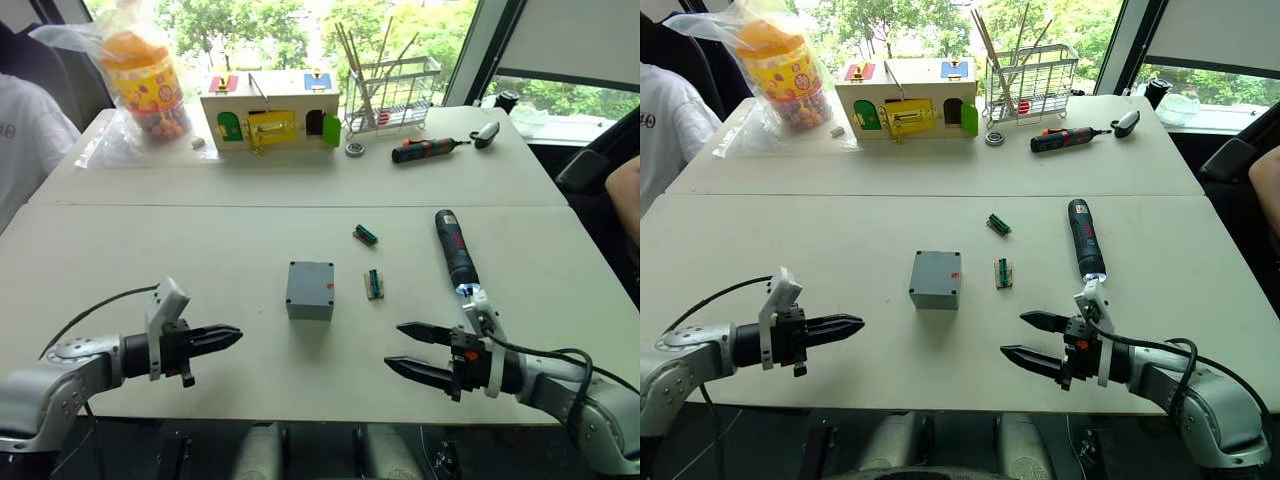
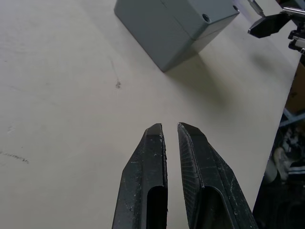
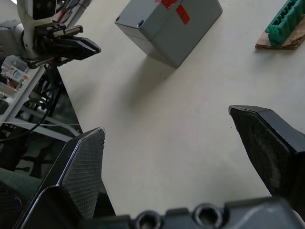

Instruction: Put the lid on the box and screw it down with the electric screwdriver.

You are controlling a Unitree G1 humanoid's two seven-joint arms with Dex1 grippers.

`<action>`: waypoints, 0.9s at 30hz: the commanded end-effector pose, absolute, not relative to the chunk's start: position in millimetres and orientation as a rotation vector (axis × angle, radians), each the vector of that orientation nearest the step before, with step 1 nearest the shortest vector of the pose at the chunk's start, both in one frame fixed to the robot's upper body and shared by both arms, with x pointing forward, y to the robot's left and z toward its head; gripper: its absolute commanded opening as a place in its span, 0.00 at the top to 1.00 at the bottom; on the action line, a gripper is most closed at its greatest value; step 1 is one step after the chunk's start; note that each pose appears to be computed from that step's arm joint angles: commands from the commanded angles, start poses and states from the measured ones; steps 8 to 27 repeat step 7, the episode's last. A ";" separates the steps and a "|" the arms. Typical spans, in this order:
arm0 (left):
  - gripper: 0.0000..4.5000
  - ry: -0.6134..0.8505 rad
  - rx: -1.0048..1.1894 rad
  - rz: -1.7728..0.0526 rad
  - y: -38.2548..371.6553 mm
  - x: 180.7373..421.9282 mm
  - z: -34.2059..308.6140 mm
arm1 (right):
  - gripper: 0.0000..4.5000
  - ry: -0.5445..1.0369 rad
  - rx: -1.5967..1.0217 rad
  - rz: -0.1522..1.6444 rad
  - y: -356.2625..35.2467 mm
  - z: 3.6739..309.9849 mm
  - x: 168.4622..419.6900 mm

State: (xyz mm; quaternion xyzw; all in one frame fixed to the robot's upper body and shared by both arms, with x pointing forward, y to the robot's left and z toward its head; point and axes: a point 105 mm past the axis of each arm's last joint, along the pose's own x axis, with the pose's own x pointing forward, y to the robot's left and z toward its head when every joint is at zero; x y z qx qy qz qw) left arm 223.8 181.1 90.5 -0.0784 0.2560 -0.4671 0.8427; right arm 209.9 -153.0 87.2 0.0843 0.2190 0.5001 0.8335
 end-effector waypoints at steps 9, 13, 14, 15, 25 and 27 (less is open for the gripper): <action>0.90 0.497 -0.210 -1.023 161.3 215.1 86.8 | 0.01 0.464 0.131 1.082 -152.9 87.9 208.6; 0.90 0.497 -0.210 -1.023 161.3 215.1 86.8 | 0.01 0.464 0.131 1.082 -152.9 87.9 208.6; 0.90 0.497 -0.210 -1.023 161.3 215.1 86.8 | 0.01 0.464 0.131 1.082 -152.9 87.9 208.6; 0.90 0.497 -0.210 -1.023 161.3 215.1 86.8 | 0.01 0.464 0.131 1.082 -152.9 87.9 208.6; 0.90 0.497 -0.210 -1.023 161.3 215.1 86.8 | 0.01 0.464 0.131 1.082 -152.9 87.9 208.6; 0.90 0.497 -0.210 -1.023 161.3 215.1 86.8 | 0.01 0.464 0.131 1.082 -152.9 87.9 208.6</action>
